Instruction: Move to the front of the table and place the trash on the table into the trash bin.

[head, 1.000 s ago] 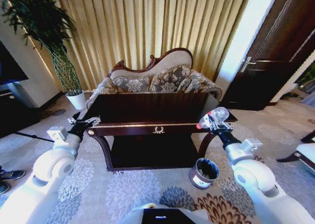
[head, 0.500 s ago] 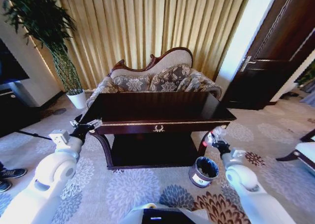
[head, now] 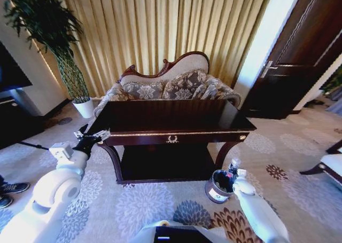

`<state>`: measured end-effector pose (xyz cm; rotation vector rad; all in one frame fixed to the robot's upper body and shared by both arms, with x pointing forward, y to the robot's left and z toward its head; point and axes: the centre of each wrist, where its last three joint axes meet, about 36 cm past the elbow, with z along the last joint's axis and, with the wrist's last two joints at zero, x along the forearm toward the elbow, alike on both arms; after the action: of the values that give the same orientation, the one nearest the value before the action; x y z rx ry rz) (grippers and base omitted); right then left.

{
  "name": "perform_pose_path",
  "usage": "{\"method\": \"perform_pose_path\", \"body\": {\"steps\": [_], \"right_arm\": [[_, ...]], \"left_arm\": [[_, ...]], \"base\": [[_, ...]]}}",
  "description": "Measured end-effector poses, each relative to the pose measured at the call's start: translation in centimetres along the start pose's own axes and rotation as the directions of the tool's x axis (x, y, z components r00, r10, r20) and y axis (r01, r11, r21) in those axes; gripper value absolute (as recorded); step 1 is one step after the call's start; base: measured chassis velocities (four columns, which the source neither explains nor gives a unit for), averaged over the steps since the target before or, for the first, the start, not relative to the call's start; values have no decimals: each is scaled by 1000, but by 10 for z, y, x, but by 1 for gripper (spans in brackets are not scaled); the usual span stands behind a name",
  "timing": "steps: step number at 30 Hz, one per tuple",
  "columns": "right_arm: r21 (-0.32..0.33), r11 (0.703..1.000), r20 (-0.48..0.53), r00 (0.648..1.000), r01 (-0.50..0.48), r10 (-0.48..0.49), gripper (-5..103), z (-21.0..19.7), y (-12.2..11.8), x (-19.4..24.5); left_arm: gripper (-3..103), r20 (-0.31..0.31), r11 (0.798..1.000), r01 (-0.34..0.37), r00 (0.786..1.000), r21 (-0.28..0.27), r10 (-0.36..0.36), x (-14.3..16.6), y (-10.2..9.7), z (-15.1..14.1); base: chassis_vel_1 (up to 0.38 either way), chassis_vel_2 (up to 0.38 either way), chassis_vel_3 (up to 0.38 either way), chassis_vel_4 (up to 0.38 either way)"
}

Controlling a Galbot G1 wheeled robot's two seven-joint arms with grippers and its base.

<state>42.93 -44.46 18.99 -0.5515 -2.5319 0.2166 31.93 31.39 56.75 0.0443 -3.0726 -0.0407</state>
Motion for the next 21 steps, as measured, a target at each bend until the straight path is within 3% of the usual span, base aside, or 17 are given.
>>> {"method": "perform_pose_path", "body": {"steps": [3,8,10,12,15,16,19,21], "right_arm": [[-8,1000,-13,1000,-5,5,20,1,7,-6],[33,998,-36,998,-51,52,18,8,11,-15],[41,997,-37,997,-65,66,27,8,9,-15],[43,997,-38,997,-68,70,27,7,8,-16],[44,996,-35,996,-84,85,42,6,5,-15],[44,996,-35,996,-84,85,42,6,5,-15],[43,995,-37,995,-90,92,59,7,3,-13],[47,994,-41,994,-95,97,65,9,1,-11]], "left_arm": [[100,1,1000,3,1000,-6,-3,2,0,0],[100,11,1000,6,1000,-10,-6,5,-1,-2],[100,19,1000,7,1000,-11,-7,7,-1,-4],[100,22,1000,7,1000,-12,-6,8,-2,-5],[100,27,1000,4,1000,-14,-4,10,-3,-6],[100,27,1000,4,1000,-14,-4,10,-3,-6],[100,32,1000,0,999,-15,1,12,-4,-7],[100,39,1000,-3,999,-15,3,13,-5,-7]], "base": [[0,0,0,0],[0,0,0,0],[0,0,0,0],[0,0,0,0],[0,0,0,0],[0,0,0,0],[0,0,0,0],[0,0,0,0]]}}
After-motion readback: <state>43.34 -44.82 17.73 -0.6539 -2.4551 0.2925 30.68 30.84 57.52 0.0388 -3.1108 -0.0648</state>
